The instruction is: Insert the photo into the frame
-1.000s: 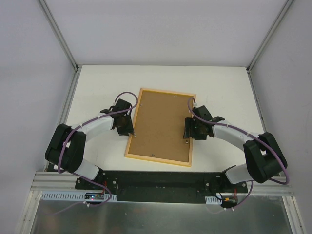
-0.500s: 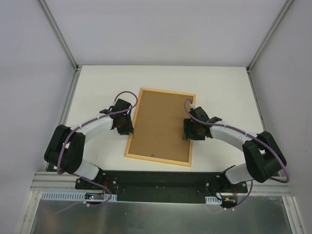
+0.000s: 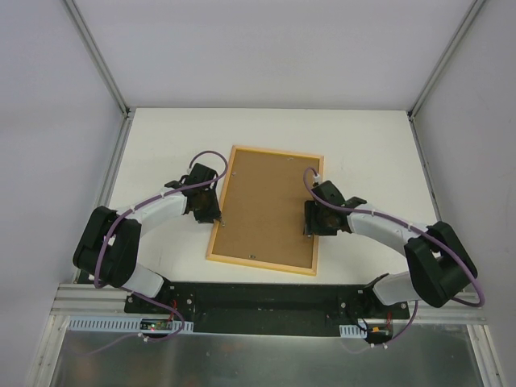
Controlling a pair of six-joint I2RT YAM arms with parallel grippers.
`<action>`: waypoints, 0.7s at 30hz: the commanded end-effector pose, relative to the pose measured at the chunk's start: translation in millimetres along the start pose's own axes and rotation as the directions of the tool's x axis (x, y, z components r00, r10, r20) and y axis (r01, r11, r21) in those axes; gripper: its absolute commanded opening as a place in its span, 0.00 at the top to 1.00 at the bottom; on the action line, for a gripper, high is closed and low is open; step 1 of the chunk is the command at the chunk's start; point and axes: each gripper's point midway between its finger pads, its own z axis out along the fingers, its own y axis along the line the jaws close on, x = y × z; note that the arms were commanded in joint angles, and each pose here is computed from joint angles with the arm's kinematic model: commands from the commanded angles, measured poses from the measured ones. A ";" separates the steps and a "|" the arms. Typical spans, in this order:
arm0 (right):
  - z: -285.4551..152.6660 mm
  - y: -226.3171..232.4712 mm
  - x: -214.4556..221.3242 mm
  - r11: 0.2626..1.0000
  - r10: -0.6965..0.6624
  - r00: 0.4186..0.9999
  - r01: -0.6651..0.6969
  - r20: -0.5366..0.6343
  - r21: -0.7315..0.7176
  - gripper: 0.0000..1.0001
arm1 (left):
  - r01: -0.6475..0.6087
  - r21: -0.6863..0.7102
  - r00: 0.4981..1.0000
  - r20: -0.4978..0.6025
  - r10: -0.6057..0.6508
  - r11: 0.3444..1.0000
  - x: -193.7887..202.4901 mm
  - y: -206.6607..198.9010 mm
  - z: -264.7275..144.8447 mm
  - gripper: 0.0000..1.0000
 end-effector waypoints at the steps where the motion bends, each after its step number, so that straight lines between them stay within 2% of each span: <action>1: -0.7 -13.1 13.6 0.998 -0.006 0.999 0.008 -0.033 0.063 0.50 | -0.003 -0.001 1.000 0.017 0.003 1.000 -1.3 -2.5 -1.7 0.72; 10: 2.8 -15.0 20.9 0.998 -0.016 0.999 0.019 -0.048 0.062 0.68 | -0.001 -0.013 1.000 0.009 0.001 1.000 0.1 -0.2 1.4 0.72; 17: 1.7 -13.4 18.9 0.998 -0.020 0.999 0.023 -0.042 0.055 0.96 | 0.001 -0.008 1.000 0.011 -0.001 1.000 -0.8 -1.7 0.6 0.72; 21: 1.3 -13.6 16.8 0.998 -0.022 0.999 0.024 -0.036 0.061 0.99 | -0.004 0.010 1.000 0.014 0.004 1.000 -2.6 -5.9 -2.3 0.72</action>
